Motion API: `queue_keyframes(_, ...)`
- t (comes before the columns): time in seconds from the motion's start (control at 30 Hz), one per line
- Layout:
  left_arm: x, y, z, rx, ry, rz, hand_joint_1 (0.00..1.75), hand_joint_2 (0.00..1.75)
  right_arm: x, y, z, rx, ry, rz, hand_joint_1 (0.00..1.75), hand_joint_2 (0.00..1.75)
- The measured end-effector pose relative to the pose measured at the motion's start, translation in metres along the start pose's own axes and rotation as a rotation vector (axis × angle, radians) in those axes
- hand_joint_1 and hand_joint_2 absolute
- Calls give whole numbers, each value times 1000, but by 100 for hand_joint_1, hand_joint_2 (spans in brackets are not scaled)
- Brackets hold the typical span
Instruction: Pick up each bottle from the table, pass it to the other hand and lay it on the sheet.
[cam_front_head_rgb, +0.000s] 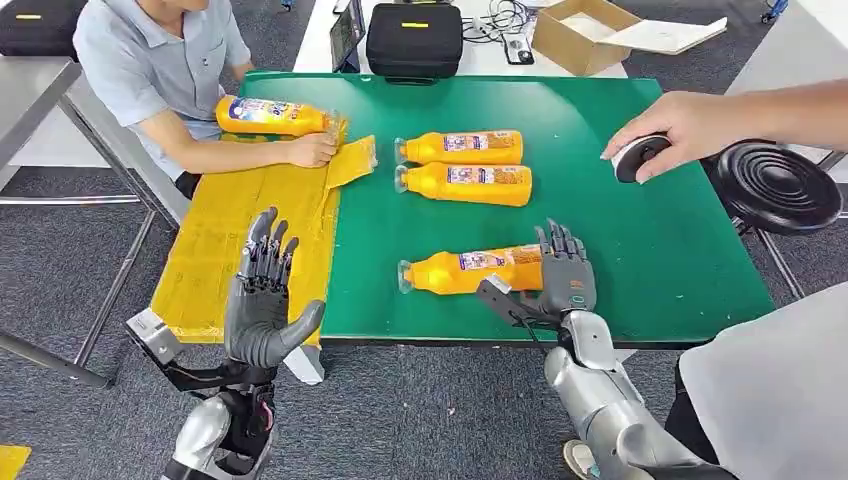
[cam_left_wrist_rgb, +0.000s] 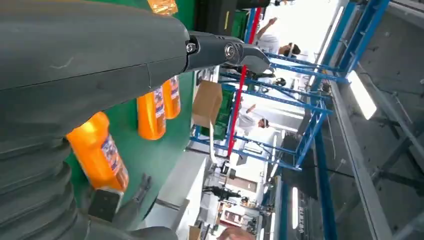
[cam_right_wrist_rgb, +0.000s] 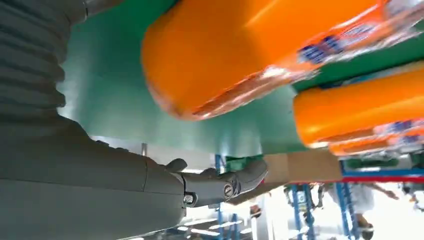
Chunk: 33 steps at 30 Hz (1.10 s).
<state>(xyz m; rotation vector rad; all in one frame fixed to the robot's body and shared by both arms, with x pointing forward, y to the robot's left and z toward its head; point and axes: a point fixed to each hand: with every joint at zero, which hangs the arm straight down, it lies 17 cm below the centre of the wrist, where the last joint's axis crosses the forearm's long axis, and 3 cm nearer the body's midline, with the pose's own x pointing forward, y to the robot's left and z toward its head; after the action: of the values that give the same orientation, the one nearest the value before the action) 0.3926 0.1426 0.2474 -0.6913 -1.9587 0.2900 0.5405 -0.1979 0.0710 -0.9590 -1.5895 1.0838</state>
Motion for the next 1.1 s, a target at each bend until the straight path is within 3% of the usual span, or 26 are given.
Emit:
queue_keyframes(0.33, -3, -2, -2, -13, 6, 11, 0, 175, 4, 16, 4, 67, -3, -1, 0, 175)
queue_keyframes(0.67, -13, -18, -15, -81, 29, 25, 0, 175, -2, 43, 3, 277, 7, 55, 0, 175)
queue_keyframes(0.87, -15, -22, -21, -101, 34, 31, 0, 175, -7, 46, 1, 329, 15, 76, 0, 175)
queue_keyframes(0.9, -15, -23, -22, -106, 32, 35, 0, 175, -8, 48, 1, 343, 18, 76, 35, 175)
queue_keyframes(0.93, -14, -23, -23, -109, 31, 37, 0, 175, -8, 48, 1, 351, 19, 79, 147, 175)
queue_keyframes(0.97, -14, -24, -23, -110, 30, 39, 0, 175, -9, 49, 1, 353, 18, 81, 169, 175)
queue_keyframes(1.1, -13, -26, -27, -121, 28, 51, 0, 175, -9, 52, 4, 374, -4, 93, 175, 175)
